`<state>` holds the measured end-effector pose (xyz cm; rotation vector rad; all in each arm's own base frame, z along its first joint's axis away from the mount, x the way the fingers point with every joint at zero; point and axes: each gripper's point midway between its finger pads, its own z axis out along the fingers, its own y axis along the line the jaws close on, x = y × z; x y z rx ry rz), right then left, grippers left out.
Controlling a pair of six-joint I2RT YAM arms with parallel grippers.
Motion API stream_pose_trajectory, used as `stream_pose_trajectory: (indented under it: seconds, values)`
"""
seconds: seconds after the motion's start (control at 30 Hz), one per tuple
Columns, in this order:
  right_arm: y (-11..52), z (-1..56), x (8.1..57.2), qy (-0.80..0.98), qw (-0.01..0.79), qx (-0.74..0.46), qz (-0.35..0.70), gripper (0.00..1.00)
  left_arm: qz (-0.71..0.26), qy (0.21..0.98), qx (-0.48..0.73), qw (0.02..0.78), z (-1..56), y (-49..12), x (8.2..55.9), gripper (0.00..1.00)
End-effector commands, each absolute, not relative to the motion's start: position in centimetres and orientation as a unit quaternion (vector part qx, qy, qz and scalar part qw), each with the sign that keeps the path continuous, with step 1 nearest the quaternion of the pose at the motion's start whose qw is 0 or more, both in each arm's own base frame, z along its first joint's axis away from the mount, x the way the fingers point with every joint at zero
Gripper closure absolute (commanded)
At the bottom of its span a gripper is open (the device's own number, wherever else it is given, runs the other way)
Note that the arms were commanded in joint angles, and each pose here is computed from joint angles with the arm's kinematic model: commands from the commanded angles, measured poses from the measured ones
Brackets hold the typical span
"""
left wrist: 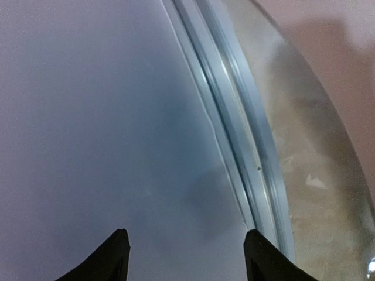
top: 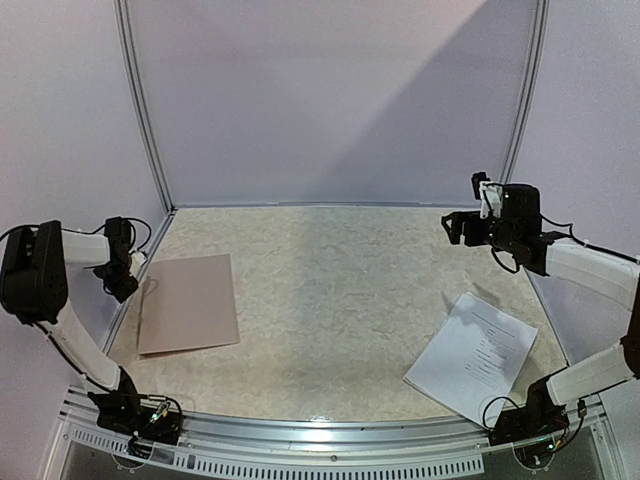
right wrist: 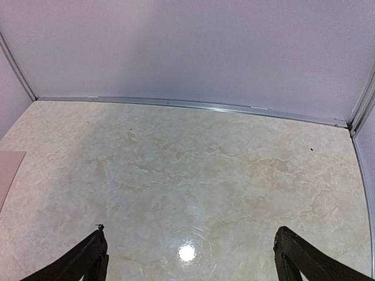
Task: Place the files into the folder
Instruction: Move the folder to the center of the board.
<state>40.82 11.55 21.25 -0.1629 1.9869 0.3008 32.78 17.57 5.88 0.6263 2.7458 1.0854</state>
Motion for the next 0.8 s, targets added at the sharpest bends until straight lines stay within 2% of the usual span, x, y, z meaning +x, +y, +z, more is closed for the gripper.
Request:
stream_pose_trajectory:
  seconds: [0.0,0.23,0.43,0.6,0.77]
  values:
    - [13.8,25.0,39.1,0.812,0.556,-0.097,0.146,0.01,0.333,0.912,0.23,0.063,3.9,16.6,35.4,0.33]
    - [16.3,26.2,36.6,0.809,0.549,-0.101,0.184,0.01,0.314,0.888,0.332,0.057,0.2,9.2,35.7,0.34]
    - [18.6,25.4,35.4,0.819,0.537,-0.121,0.164,0.01,0.356,0.846,0.396,0.044,0.3,5.4,37.5,0.34]
    - [19.6,23.9,34.7,0.836,0.514,-0.095,0.168,0.01,0.31,0.839,0.446,0.041,1.2,-3.0,38.1,0.34]
    - [21.3,20.9,32.9,0.867,0.468,-0.097,0.143,0.01,0.213,0.845,0.49,-0.002,1.0,-11.0,35.2,0.34]
